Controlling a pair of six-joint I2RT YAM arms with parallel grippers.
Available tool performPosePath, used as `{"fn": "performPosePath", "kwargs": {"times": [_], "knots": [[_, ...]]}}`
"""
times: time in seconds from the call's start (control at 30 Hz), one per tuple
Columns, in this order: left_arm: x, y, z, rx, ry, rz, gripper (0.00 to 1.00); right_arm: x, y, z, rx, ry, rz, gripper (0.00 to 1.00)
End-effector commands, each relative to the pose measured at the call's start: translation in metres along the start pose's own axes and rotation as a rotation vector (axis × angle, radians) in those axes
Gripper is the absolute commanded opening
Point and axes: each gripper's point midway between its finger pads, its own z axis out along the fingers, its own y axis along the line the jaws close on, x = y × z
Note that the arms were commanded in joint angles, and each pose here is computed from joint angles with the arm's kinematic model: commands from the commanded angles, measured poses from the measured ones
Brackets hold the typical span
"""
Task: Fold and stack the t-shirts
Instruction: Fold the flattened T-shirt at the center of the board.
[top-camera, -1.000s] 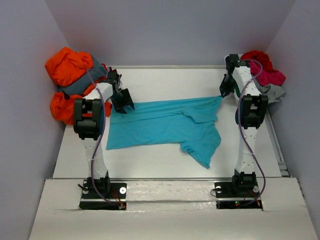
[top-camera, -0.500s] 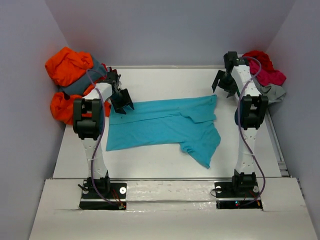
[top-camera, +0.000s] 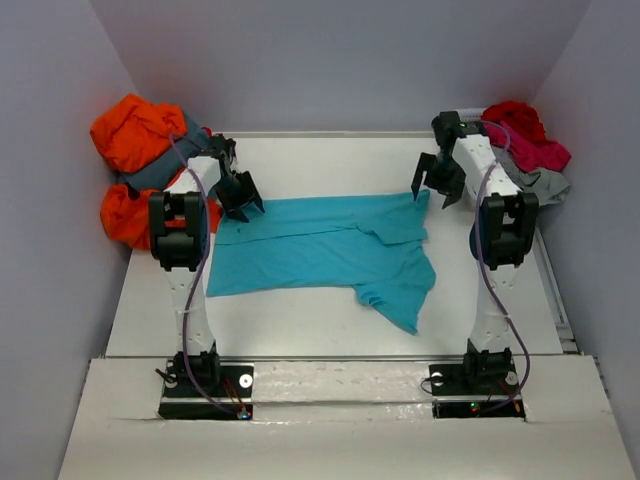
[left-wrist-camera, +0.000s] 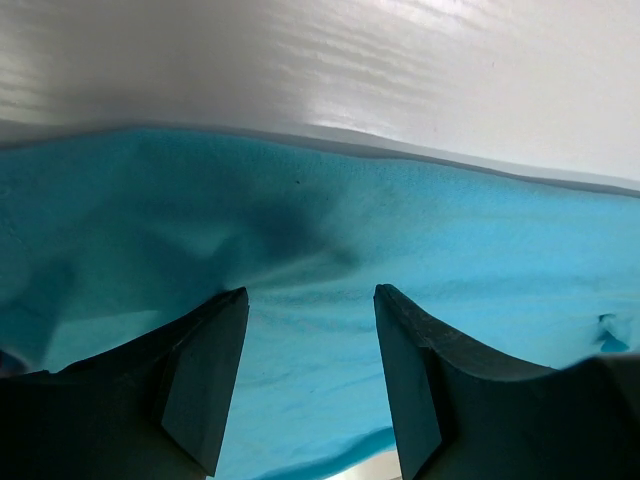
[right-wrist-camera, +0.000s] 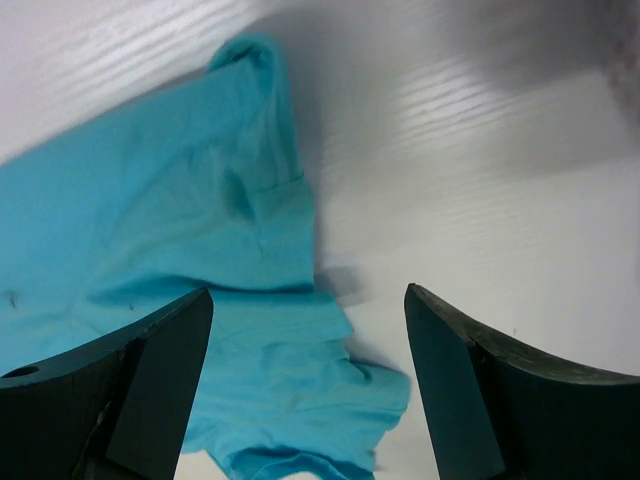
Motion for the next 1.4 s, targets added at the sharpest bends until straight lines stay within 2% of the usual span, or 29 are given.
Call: {"fn": "performPosePath", "kwargs": {"times": [0.0, 0.17, 0.4, 0.63, 1.0, 1.2, 1.37], "knots": [[-0.022, 0.033, 0.014, -0.07, -0.021, -0.028, 0.67, 0.031, 0.04, -0.024, -0.115, 0.029, -0.096, 0.83], [-0.03, 0.039, 0.015, -0.066, -0.02, -0.046, 0.67, 0.063, 0.065, -0.02, -0.158, 0.088, -0.155, 0.82], [-0.034, 0.04, 0.014, -0.05, -0.021, -0.051, 0.67, 0.098, 0.078, 0.001, -0.171, 0.175, -0.19, 0.82], [-0.031, 0.04, 0.012, -0.048, -0.018, -0.047, 0.67, 0.137, 0.059, 0.026, -0.114, 0.288, -0.201, 0.82], [-0.031, 0.039, 0.009, -0.043, -0.022, -0.042, 0.67, 0.194, 0.021, 0.029, -0.074, 0.374, -0.177, 0.82], [-0.032, 0.042, 0.009, -0.04, -0.022, -0.052, 0.67, 0.181, 0.024, 0.023, -0.076, 0.32, -0.169, 0.83], [-0.031, 0.042, 0.007, -0.04, -0.022, -0.048, 0.67, 0.133, 0.053, -0.012, -0.153, 0.17, -0.147, 0.83]]}}
